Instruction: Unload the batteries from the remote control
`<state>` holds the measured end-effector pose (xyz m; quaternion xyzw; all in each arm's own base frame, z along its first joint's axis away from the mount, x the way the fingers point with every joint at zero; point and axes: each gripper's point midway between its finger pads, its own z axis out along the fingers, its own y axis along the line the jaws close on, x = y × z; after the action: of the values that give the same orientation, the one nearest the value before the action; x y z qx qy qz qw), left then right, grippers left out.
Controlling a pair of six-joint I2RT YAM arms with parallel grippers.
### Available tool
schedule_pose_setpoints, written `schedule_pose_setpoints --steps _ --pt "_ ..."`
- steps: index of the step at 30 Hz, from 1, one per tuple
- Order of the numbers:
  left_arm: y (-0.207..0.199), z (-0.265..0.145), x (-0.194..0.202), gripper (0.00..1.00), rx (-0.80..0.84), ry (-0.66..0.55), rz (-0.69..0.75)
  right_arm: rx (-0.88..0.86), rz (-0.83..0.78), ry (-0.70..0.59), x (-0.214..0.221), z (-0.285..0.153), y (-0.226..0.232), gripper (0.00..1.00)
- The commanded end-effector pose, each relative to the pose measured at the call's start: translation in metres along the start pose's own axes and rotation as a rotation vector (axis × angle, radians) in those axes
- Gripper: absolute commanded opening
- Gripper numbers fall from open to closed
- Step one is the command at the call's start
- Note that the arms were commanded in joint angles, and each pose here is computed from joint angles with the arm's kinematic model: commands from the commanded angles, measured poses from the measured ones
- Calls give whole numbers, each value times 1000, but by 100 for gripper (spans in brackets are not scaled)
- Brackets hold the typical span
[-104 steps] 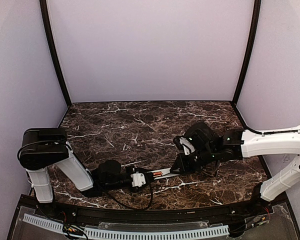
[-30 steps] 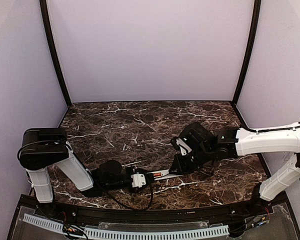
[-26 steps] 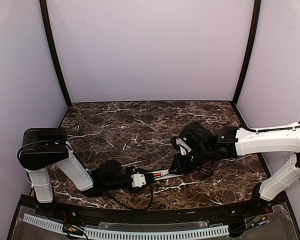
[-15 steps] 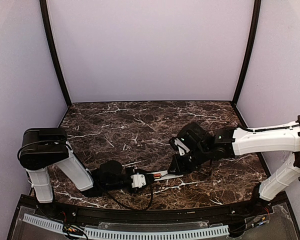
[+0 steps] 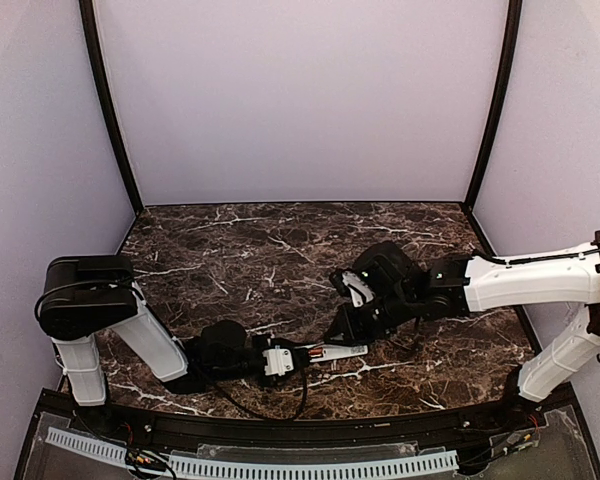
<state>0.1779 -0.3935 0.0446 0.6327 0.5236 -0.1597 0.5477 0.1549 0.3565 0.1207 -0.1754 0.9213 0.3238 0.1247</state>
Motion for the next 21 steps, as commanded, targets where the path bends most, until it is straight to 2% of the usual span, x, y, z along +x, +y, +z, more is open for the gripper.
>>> schedule_pose_setpoints --steps 1,10,21 --pt "6 3 -10 0 -12 -34 -5 -47 -21 -12 -2 1 13 0" --pt "6 3 -9 0 -12 -28 -5 72 19 -50 -1 -22 -9 0" --pt "6 4 -8 0 -12 -23 -6 94 42 -5 11 -16 -18 0"
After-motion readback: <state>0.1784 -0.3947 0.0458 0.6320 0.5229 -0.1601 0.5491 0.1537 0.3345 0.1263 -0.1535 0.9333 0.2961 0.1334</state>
